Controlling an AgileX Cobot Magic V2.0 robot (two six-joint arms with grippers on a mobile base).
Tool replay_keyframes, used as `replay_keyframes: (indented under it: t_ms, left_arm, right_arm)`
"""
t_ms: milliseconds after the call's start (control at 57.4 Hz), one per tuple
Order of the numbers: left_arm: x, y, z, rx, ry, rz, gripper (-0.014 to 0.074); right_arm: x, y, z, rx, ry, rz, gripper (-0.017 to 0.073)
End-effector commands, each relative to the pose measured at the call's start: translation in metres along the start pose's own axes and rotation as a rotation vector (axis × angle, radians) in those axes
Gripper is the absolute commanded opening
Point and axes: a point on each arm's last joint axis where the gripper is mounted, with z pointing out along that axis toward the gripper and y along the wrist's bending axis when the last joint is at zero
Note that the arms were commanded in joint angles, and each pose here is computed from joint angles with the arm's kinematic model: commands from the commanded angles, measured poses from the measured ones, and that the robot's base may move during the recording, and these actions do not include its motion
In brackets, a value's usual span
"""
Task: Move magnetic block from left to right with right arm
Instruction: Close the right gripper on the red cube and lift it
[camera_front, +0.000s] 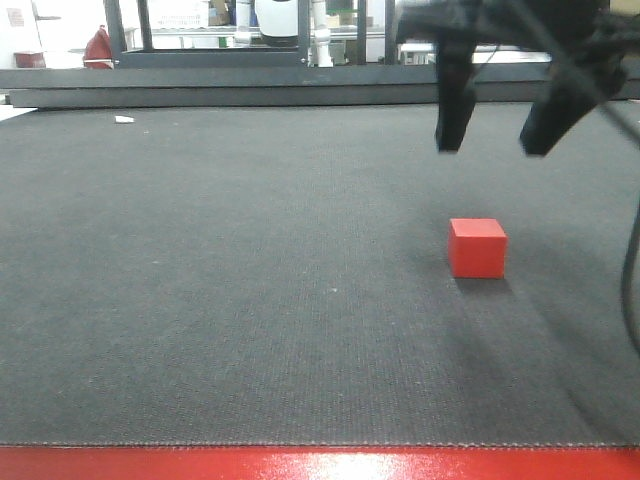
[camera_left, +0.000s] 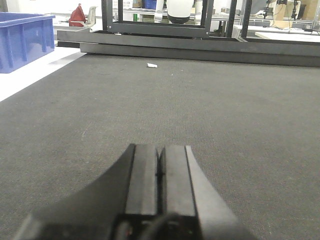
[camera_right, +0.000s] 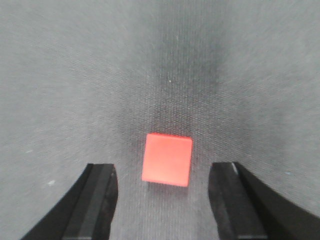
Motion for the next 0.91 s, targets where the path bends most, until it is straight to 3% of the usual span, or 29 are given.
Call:
replay_keyframes:
  t_ms: [0,610,837,889]
  left_arm:
    - [-0.006,0.001,-0.001,-0.006,-0.088,-0.010,-0.0126]
    - [-0.006,0.001,-0.001,-0.006,-0.088,-0.010,-0.0126]
    - [-0.006,0.001,-0.001,-0.006,-0.088,-0.010,-0.0126]
    - [-0.006,0.001,-0.001,-0.006,-0.088,-0.010,-0.0126]
  right_arm:
    - [-0.011,0.003,-0.008,-0.016,-0.065,-0.005,0.0498]
    - [-0.007,0.006,0.055,0.038,0.036,0.007,0.0489]
    - [-0.009,0.003,0.055,0.042,0.033,0.016,0.0247]
    - [-0.011,0.000,0.052,0.040,0.024,0.012,0.0230]
